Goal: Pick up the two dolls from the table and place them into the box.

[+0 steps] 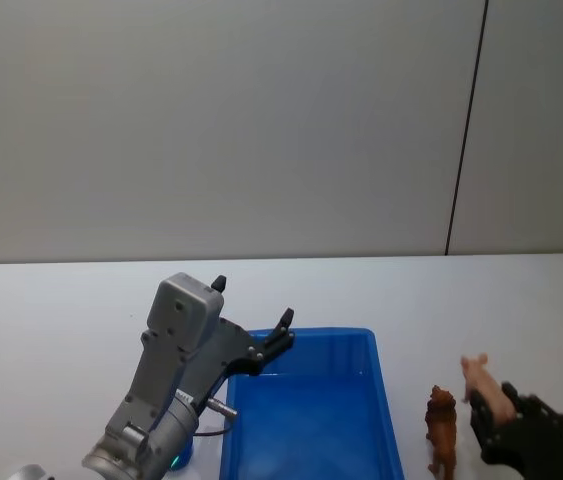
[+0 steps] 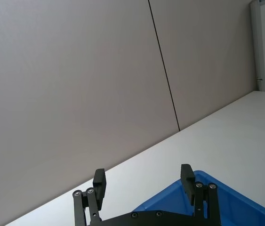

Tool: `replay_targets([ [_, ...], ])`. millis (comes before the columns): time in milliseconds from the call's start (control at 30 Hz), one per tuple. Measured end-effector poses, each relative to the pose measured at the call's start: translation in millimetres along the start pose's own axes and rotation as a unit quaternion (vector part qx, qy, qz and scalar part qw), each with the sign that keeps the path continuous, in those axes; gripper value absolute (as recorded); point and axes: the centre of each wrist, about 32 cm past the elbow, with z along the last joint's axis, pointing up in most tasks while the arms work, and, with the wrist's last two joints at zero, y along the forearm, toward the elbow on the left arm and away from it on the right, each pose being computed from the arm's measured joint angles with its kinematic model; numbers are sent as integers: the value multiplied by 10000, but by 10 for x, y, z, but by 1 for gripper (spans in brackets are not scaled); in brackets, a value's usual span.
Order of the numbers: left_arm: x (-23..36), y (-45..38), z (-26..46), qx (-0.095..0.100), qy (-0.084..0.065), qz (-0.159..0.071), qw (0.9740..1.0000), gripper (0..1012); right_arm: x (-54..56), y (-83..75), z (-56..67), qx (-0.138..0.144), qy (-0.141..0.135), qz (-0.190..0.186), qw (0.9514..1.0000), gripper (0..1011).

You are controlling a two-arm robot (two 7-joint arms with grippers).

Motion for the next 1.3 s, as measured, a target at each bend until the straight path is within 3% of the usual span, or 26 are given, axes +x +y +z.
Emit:
replay_targets([
  [133,0,0,0,0,0,0,10000,1001,-49,16,156,253,-26,168,9995,362],
  [433,0,0,0,-1,0,0,10000,1001,-195,104,376,532,-28,692,9962,362],
  [833,0,0,0,0,0,0,10000,1001,-445,330,452,417,112,1490,9879,375],
  [1067,0,0,0,0,0,0,10000,1001,-534,454,430,256,176,1734,9844,577],
  [1100,0,0,0,0,0,0,10000,1001,-550,482,425,221,188,1764,9839,643],
  [1300,0,0,0,0,0,0,10000,1001,-565,538,418,138,200,1767,9840,799],
])
